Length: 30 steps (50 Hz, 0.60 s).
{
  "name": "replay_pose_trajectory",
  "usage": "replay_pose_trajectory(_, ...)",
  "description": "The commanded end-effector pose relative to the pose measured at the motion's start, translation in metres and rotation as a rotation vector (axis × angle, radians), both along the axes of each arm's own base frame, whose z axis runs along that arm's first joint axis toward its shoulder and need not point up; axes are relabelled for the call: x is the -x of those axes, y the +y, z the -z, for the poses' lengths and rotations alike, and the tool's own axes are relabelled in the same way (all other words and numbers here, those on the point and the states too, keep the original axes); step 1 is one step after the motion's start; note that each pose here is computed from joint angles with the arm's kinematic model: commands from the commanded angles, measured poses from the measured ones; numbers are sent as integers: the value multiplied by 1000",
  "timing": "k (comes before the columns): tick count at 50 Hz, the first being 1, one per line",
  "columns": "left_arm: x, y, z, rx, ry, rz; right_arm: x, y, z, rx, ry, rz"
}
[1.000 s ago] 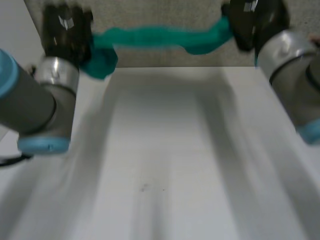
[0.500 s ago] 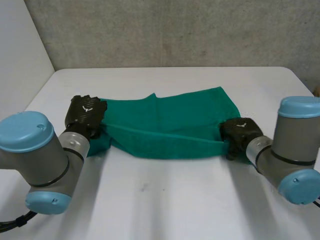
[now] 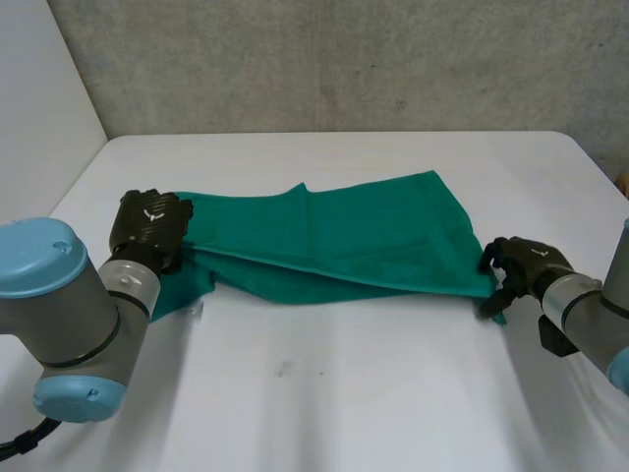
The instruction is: Fold the towel.
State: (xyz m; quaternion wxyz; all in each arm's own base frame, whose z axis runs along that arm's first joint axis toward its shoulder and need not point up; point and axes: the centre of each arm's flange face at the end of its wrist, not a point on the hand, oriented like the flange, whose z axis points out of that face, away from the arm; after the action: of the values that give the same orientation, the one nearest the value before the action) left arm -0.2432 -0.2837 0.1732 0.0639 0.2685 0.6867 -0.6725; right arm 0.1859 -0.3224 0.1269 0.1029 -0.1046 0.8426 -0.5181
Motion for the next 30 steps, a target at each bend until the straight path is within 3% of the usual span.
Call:
replay_pose_trajectory(1, 1, 4, 3, -19, -6, 7, -6, -1, 7, -31, -54, -33)
replay_pose_trajectory(10, -6, 14, 13, -134, -51, 1, -6, -1, -16, 65, 13, -78)
replay_pose_trajectory(16, -20, 6, 16, -177, -52, -45, -3, 3, -53, 218, 156, -120)
replay_pose_trajectory(22, -37, -4, 19, -233, 39, -77, 17, -4, -53, 250, 311, -105)
replay_pose_trajectory(30, -41, 4, 27, -392, 188, -98, 24, -5, -47, 233, 336, -100)
